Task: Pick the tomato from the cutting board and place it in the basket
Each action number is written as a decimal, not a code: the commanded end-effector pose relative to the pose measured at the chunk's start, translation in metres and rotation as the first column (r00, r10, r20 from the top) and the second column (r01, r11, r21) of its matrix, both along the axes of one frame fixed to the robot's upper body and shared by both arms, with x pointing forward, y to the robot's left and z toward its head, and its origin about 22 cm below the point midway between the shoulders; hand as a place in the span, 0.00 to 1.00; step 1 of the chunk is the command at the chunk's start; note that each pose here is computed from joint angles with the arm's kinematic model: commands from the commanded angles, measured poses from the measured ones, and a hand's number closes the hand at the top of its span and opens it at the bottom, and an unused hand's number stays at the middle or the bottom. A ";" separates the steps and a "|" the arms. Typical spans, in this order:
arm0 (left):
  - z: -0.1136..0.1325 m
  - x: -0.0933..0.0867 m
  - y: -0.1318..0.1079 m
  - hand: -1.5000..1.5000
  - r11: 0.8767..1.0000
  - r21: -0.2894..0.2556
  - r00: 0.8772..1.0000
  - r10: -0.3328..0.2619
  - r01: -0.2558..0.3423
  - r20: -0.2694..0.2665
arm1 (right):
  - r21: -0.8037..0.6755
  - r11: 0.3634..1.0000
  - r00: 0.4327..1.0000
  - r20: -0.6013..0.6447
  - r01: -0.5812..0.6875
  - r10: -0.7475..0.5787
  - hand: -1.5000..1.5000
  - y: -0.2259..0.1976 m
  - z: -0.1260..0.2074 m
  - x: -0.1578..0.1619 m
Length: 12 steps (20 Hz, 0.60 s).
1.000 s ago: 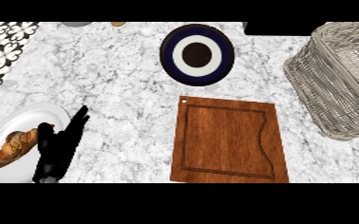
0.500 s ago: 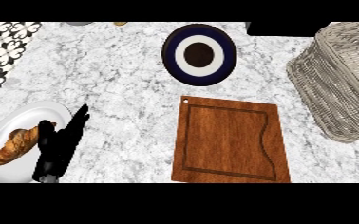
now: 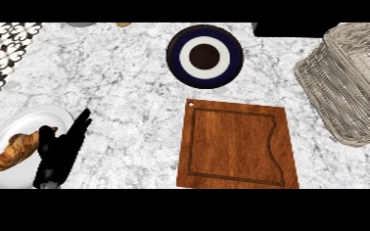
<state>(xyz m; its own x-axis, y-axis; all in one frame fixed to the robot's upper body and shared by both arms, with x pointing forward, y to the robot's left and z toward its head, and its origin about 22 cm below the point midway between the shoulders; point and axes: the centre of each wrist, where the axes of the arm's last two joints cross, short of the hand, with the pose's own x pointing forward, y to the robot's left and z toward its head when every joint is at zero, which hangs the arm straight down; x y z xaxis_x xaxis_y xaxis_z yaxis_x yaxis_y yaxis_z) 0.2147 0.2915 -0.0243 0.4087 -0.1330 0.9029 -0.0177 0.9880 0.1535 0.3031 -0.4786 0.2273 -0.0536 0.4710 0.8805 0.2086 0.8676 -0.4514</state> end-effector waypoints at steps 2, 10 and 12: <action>-0.027 -0.014 -0.010 0.50 1.000 -0.005 0.992 0.011 -0.011 -0.124 | 0.027 1.000 1.000 0.000 -0.004 0.004 1.00 -0.016 -0.043 0.010; -0.024 -0.007 0.007 0.50 1.000 -0.004 0.993 0.028 -0.028 -0.118 | -0.327 0.941 0.994 -0.035 0.090 -0.107 0.00 -0.041 -0.049 0.001; -0.012 0.009 -0.007 0.50 1.000 -0.023 0.993 0.015 -0.018 -0.120 | -0.305 0.944 0.992 0.021 0.127 -0.127 0.00 -0.055 -0.036 0.000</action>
<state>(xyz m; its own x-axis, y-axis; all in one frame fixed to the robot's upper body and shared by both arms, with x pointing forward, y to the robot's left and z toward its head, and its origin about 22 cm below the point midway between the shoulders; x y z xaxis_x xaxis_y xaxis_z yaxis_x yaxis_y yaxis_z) 0.2209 0.2861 -0.0240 0.4129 -0.1342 0.9008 -0.0116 0.9882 0.1526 0.3073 -0.5168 0.1899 0.0500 0.6864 0.7255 0.2876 0.6858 -0.6686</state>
